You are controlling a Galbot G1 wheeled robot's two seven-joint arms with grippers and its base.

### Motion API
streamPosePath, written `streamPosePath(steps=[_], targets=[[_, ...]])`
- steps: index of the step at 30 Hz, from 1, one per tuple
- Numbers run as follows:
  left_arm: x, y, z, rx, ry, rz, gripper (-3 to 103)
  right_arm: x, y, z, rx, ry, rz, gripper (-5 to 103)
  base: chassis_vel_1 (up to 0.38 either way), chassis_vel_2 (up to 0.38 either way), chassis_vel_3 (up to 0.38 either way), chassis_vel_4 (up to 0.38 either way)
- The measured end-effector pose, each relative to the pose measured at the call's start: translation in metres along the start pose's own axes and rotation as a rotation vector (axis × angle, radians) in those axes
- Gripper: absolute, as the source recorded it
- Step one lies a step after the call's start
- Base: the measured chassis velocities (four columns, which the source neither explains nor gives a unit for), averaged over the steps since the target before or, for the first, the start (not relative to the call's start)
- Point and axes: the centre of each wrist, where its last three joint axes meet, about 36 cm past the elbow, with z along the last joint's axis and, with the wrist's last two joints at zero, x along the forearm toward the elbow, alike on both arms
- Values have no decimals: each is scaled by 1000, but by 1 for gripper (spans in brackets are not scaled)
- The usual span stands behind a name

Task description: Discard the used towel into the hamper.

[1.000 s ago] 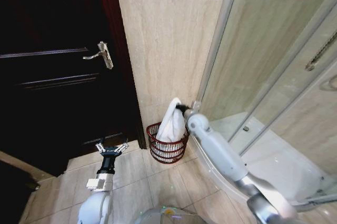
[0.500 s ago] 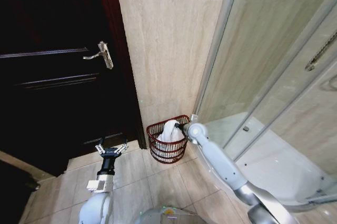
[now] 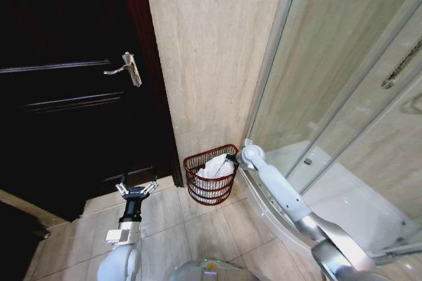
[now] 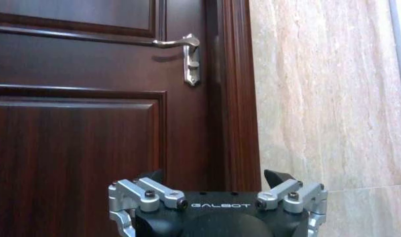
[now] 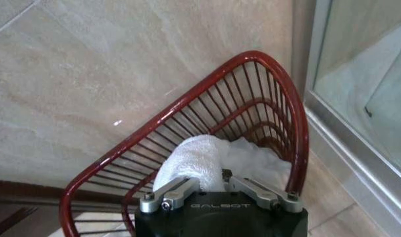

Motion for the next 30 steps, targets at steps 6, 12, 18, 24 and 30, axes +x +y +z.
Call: streamPosePath(steps=[6, 12, 18, 24, 30], targets=[[6, 3, 9, -10, 6, -5, 100, -14, 24, 6, 21, 5, -38, 3, 0, 0, 0, 0], [8, 2, 11, -22, 8, 4, 100, -35, 53, 15, 44, 20, -83, 3, 0, 0, 0, 0], [6, 1, 6, -40, -5, 14, 100, -55, 53, 24, 57, 28, -68, 3, 0, 0, 0, 0], [3, 1, -1, -44, -14, 19, 100, -77, 30, 39, 70, 42, -55, 3, 0, 0, 0, 0], [0, 0, -6, -40, -9, 22, 100, -90, 15, 45, 68, 48, -56, 3, 0, 0, 0, 0]])
